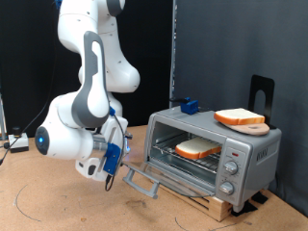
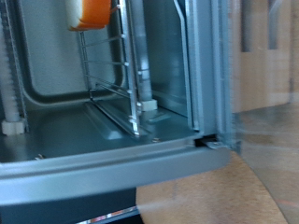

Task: Make a piece of toast with the oven

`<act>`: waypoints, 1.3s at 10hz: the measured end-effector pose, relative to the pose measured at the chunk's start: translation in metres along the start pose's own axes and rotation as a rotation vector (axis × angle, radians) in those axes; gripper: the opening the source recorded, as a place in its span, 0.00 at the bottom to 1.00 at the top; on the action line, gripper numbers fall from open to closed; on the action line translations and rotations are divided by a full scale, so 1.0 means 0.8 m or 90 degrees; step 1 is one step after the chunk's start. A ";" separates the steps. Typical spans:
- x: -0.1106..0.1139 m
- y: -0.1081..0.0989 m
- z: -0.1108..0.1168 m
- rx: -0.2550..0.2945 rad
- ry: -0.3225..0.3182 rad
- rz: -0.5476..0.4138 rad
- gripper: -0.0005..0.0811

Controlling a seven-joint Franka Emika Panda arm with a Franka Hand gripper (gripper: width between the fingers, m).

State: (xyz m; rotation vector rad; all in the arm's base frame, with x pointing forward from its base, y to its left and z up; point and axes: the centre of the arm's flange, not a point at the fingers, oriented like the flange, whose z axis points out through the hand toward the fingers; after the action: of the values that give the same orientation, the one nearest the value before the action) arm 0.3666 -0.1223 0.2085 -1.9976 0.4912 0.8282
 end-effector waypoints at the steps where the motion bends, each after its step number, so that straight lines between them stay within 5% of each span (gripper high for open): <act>1: 0.000 -0.012 0.010 -0.006 -0.013 0.007 0.99; 7: -0.046 -0.059 0.010 -0.010 -0.047 -0.044 0.99; 13: -0.103 -0.089 0.063 -0.038 -0.074 -0.069 0.99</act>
State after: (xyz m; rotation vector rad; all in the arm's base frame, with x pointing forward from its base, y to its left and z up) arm 0.3349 -0.0404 0.2904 -1.9976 0.2916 0.8947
